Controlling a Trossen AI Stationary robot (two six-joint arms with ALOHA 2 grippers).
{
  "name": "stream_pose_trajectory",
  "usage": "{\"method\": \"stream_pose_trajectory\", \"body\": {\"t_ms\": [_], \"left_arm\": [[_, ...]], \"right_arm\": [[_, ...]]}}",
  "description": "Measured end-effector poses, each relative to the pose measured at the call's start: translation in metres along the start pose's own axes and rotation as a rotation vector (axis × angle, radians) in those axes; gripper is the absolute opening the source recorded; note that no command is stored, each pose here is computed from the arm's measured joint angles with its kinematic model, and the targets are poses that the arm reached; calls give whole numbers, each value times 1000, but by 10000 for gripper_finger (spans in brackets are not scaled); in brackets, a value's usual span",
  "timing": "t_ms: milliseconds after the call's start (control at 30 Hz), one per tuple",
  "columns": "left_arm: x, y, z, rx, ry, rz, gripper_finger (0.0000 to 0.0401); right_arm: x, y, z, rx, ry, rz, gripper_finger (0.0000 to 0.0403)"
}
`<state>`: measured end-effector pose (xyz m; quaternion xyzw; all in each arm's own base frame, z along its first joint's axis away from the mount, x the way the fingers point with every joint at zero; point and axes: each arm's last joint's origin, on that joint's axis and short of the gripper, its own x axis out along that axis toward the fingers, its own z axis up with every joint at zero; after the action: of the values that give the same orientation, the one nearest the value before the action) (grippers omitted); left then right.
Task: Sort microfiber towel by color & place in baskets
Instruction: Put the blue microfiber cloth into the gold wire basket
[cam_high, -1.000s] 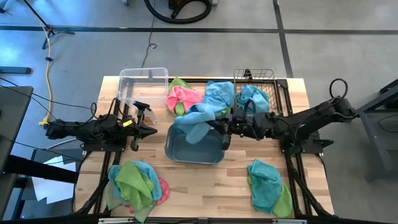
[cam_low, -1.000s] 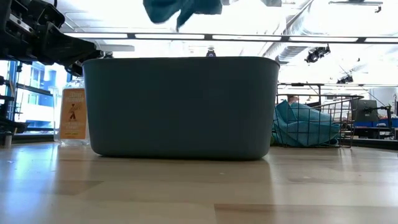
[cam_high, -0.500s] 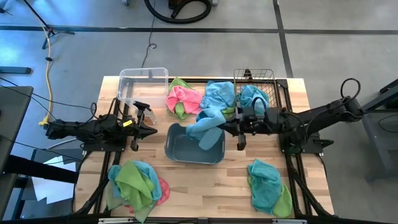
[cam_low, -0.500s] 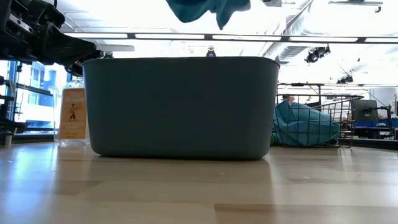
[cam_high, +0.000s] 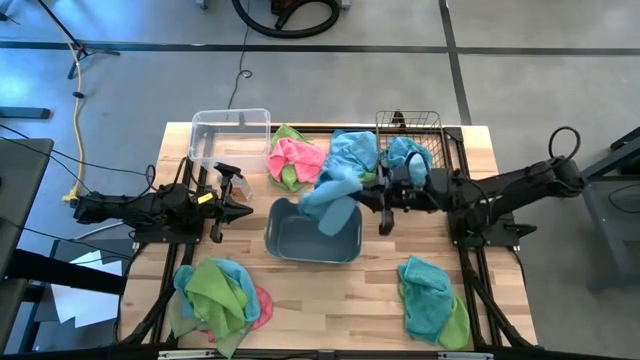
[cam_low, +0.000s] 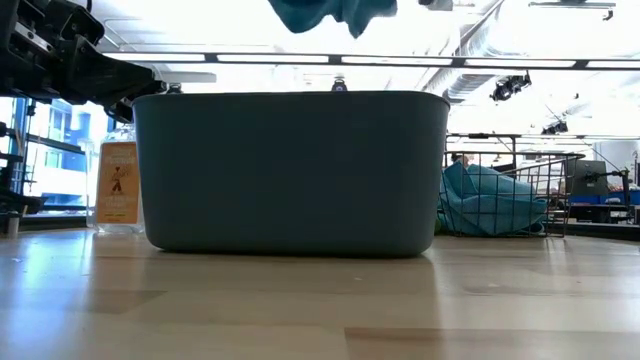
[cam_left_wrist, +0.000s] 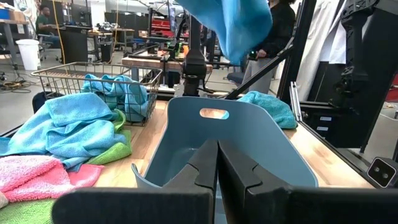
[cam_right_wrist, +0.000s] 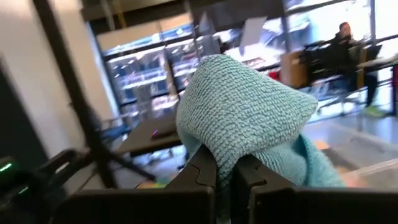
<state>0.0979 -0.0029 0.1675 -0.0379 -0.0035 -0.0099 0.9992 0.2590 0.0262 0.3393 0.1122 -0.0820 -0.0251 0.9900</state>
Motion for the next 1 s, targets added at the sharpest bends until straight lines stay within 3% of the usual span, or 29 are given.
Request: {"method": "stream_pose_trajectory", "body": {"t_ms": [100, 233, 433, 600, 833, 1000], "left_arm": [[0, 0, 0, 0, 0, 0, 0], [0, 0, 0, 0, 0, 0, 0], [0, 0, 0, 0, 0, 0, 0], [0, 0, 0, 0, 0, 0, 0], [0, 0, 0, 0, 0, 0, 0], [0, 0, 0, 0, 0, -1, 0]], "right_arm": [[2, -22, 13, -23, -48, -84, 0], [-1, -49, 53, -102, -73, -168, 0], [-17, -82, 113, -261, 209, -449, 0], [-38, -106, 137, -275, 458, -757, 0], [-72, -140, 130, -141, 651, -1100, 0], [-80, -164, 104, -46, 712, -1123, 0]]}}
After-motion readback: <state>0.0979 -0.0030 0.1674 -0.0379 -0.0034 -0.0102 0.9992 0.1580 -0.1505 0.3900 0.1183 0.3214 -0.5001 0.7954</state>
